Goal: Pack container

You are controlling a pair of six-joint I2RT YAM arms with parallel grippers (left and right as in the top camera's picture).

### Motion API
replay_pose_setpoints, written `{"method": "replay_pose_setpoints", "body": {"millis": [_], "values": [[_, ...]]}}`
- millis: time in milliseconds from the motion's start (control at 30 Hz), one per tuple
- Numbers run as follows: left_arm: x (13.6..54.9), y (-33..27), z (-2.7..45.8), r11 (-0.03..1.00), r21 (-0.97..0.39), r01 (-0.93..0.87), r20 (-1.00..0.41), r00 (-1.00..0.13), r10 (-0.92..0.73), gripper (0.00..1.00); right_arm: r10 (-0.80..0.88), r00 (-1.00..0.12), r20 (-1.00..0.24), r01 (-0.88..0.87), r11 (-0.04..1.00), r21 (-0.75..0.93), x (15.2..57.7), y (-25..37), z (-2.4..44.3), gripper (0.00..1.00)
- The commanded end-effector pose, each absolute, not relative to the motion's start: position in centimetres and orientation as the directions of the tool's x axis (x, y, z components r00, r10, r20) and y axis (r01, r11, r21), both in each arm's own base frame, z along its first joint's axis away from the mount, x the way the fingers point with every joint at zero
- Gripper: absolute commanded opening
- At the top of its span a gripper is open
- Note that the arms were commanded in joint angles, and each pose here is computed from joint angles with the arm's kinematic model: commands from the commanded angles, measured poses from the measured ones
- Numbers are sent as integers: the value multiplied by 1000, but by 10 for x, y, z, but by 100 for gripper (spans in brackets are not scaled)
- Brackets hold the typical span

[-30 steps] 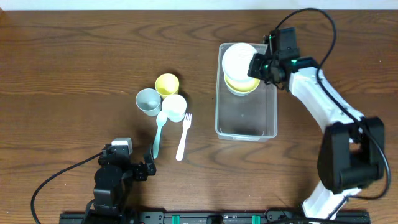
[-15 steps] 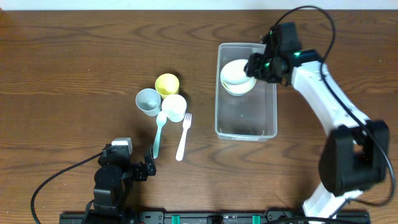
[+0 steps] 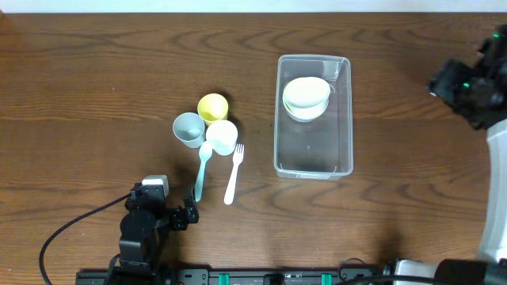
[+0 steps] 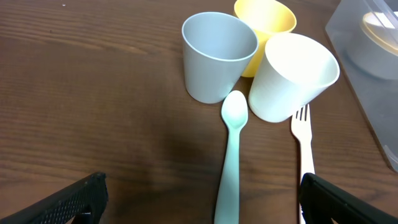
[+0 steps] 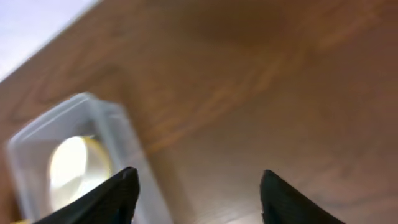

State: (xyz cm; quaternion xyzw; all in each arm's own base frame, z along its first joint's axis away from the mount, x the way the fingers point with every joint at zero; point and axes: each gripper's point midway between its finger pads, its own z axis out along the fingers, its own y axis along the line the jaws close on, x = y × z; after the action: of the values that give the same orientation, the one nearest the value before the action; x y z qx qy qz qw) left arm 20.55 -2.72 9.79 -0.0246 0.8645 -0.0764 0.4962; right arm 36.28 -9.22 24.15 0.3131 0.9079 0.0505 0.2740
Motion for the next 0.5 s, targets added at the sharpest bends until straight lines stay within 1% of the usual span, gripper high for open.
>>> {"method": "replay_pose_setpoints", "body": {"millis": [0,100,133,167,200,233,300,400,467], "values": [[206,-28,100,986,-164,38,-858,-499,-123,98,567,-741,-361,462,820,339,363,-73,212,59],[206,-28,100,986,-164,38,-858,-499,-123,98,499,-799,-335,380,851,362,368,-46,197,50],[206,-28,100,986,-164,38,-858,-499,-123,98,464,-818,-338,345,868,358,370,-36,193,42],[206,-28,100,986,-164,38,-858,-499,-123,98,422,-839,-344,301,886,353,374,-23,189,29],[206,-28,100,986,-164,39,-858,-499,-123,98,378,-857,-351,255,902,349,377,-8,185,19],[206,-28,100,986,-164,39,-858,-499,-123,97,337,-872,-356,214,915,343,381,6,181,15],[206,-28,100,986,-164,39,-858,-499,-123,98,271,-890,-367,152,935,321,390,31,172,8],[206,-28,100,986,-164,38,-858,-499,-123,98,185,-898,-399,63,952,300,408,66,158,2],[206,-28,100,986,-164,39,-858,-499,-123,98,137,-899,-417,6,953,302,422,90,144,1]]}}
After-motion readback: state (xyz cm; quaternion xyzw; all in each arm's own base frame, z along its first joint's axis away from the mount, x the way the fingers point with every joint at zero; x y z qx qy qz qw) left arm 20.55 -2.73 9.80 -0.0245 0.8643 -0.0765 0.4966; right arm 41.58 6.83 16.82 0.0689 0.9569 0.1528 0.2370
